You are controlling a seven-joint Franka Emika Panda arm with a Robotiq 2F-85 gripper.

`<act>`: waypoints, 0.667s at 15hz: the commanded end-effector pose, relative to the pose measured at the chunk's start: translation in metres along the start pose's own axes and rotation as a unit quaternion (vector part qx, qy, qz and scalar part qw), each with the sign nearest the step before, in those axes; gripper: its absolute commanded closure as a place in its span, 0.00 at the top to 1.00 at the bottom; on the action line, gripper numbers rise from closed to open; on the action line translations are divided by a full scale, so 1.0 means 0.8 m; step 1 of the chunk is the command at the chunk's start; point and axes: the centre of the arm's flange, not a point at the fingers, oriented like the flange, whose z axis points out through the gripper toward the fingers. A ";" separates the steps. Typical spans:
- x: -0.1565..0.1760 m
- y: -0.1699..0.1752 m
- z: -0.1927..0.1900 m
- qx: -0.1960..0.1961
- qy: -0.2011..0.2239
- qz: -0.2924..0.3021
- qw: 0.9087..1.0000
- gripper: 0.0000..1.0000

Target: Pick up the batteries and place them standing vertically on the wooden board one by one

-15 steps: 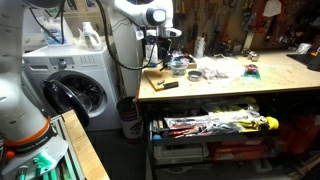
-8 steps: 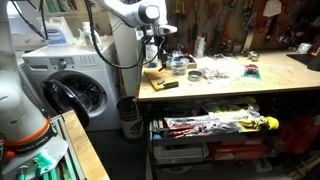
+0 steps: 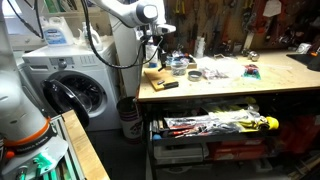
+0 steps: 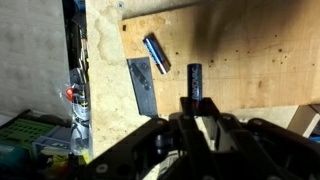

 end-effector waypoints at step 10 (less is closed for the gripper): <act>-0.078 -0.028 0.014 -0.030 0.204 0.232 0.951 0.04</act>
